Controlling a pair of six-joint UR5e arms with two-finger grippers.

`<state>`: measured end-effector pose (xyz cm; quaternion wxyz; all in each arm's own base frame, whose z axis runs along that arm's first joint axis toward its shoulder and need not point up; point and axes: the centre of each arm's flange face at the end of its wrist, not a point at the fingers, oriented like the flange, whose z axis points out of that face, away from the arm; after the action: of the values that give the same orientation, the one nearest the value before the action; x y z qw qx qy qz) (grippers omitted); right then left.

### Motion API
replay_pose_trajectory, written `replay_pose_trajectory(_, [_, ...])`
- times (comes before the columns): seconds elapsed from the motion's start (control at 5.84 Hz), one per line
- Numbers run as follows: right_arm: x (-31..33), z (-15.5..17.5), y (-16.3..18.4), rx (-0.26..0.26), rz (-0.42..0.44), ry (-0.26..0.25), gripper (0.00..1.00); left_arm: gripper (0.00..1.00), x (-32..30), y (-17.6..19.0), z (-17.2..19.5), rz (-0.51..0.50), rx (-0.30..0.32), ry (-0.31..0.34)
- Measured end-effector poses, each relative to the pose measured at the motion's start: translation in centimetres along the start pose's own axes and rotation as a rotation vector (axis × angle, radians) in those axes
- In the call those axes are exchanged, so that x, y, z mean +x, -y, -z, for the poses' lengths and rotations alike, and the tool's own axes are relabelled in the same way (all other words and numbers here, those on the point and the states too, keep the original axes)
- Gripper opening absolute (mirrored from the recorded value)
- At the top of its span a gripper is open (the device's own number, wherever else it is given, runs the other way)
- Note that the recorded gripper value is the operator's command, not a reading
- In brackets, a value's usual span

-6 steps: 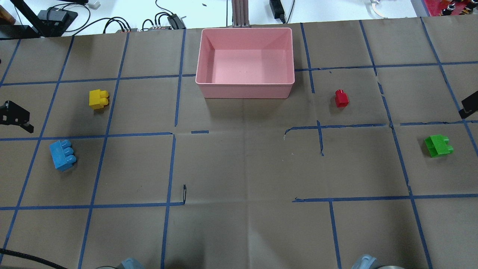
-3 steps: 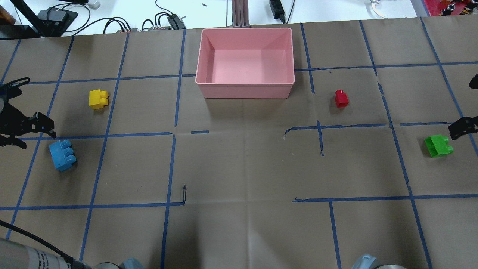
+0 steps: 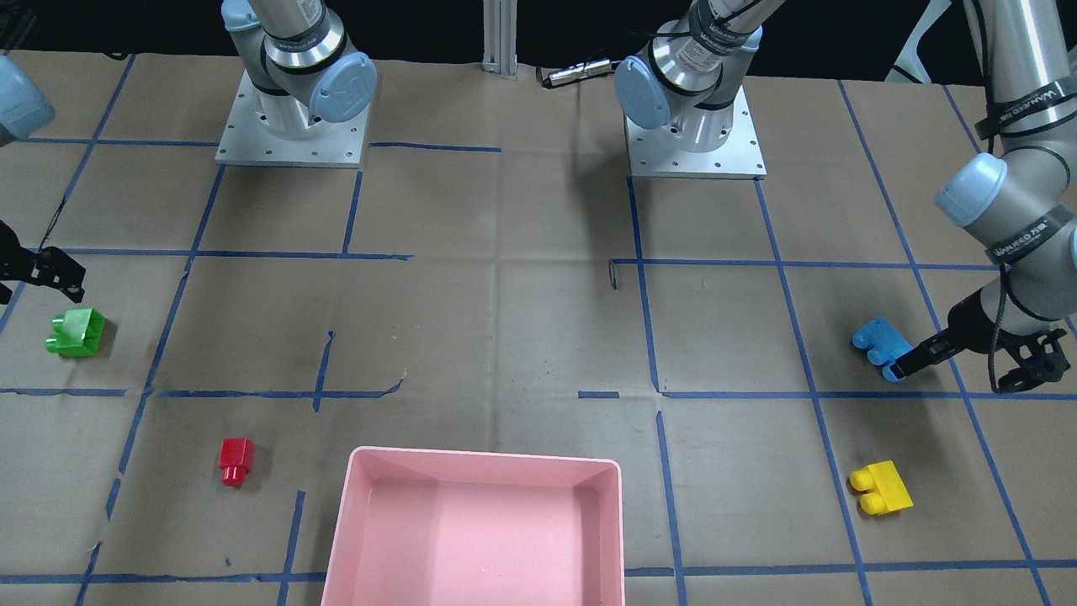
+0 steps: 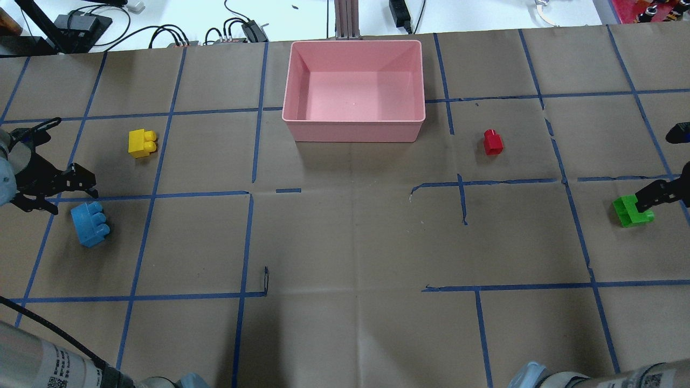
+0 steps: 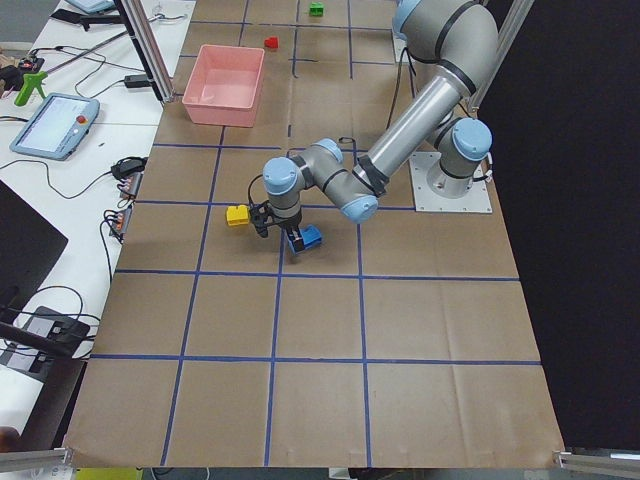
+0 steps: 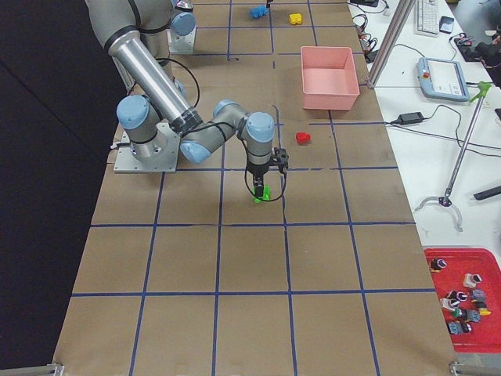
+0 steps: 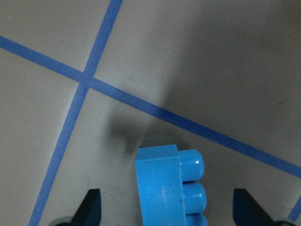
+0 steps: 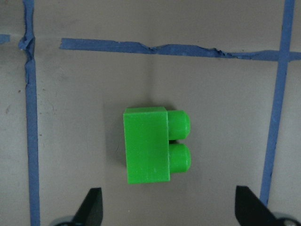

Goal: Put all blocks into box

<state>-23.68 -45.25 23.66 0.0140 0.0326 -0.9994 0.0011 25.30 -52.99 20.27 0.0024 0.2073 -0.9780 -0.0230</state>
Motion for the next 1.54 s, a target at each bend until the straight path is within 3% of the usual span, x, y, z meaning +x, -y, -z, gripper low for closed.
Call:
replay_pose_trajectory(0.68, [0.7,-3.3,0.8,0.045,0.029,0.017,1.00,0.99,0.1,-0.9,-2.1,0.001,-0.031,-0.005])
replay_pose_trajectory(0.86, [0.4,-3.8,1.0,0.056,0.032,0.030,1.00,0.93,0.0,-1.1,-2.5,-0.001,-0.036,-0.004])
replay_pose_trajectory(1.2, [0.1,-4.8,1.4,0.069,0.037,0.050,1.00,0.69,-0.2,-1.3,-2.6,-0.001,-0.038,0.000])
replay_pose_trajectory(1.54, [0.2,-5.1,1.4,0.062,0.043,0.047,1.00,0.36,-0.2,-1.3,-2.6,-0.001,-0.044,0.002])
